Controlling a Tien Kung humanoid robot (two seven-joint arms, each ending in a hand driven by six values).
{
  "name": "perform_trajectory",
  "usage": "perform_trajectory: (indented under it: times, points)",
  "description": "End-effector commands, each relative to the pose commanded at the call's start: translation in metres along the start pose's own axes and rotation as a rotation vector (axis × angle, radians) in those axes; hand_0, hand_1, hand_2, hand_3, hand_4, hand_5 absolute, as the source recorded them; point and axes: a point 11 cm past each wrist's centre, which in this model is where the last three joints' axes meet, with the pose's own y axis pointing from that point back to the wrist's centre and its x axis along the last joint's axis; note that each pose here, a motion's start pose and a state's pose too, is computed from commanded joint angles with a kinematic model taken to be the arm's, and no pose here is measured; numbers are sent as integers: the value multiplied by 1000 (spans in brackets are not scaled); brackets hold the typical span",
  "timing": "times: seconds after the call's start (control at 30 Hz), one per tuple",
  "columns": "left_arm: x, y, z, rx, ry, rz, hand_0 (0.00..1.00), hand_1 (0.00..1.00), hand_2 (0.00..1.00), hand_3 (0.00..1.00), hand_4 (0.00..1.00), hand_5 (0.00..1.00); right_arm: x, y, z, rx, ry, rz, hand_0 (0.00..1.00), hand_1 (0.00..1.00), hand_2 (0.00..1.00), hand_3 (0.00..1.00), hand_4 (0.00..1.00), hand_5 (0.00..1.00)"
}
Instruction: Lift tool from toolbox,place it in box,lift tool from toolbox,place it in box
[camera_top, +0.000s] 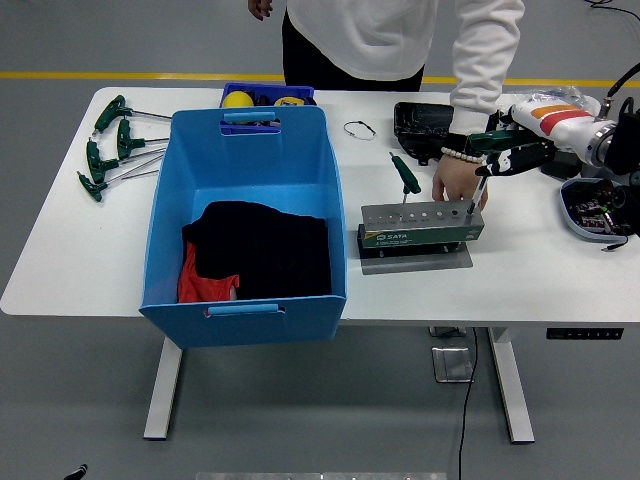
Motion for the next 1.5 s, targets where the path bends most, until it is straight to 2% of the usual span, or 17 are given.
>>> perform_trajectory:
  times: [0.17,0.2,0.37,0.4,0.57,0.6,0.77,0.8,1.17,1.2,1.37,1.4,1.5]
  points:
    - [0,0,0,-1,0,0,735,708,741,739,750,734,0,-1,0,-2,-5,12,276,319,317,387,998,707]
    - [0,0,0,0,-1,0,735,708,741,738,750,734,-1,-1,-1,-3,-7,14,251,252,268,311,998,720]
    - [0,0,1,-2,-3,-1,735,708,741,738,750,734,-6,-3,-1,-15,-16,3,251,252,268,311,998,720]
    - [0,0,1,-2,-3,0,734,706,741,738,750,735,-7,-3,0,-18,-19,1,242,214,231,263,998,738]
    - [1,0,1,-2,-3,1,734,706,741,738,750,735,-10,-4,0,-33,-16,0,242,214,231,263,998,738]
    - [1,0,1,-2,-2,1,734,704,740,740,749,734,-10,-4,0,-34,-13,1,177,168,193,229,998,752]
    - [1,0,1,-1,-4,2,734,704,740,740,749,734,-9,-6,-5,-41,8,13,177,168,193,229,998,752]
    - [1,0,0,-1,-4,2,732,704,740,740,749,734,-9,-6,-5,-44,10,13,142,128,160,204,998,765]
    - [1,0,-1,5,-5,-2,733,703,740,741,750,734,-9,-8,-8,-56,17,43,116,93,124,169,998,767]
    - [1,0,-2,5,-5,-2,734,702,737,742,751,735,-8,-8,-8,-54,18,53,69,25,51,75,998,770]
    - [1,0,-2,5,-7,-1,734,702,737,742,751,735,-7,-9,-10,-46,17,93,69,25,51,75,998,770]
    - [1,0,-1,4,-7,-1,730,698,737,741,751,736,-8,-9,-10,-46,16,96,30,2,2,12,998,763]
    - [2,0,-1,4,-6,0,730,698,737,741,751,736,-9,-8,-8,-46,16,105,30,2,2,12,998,763]
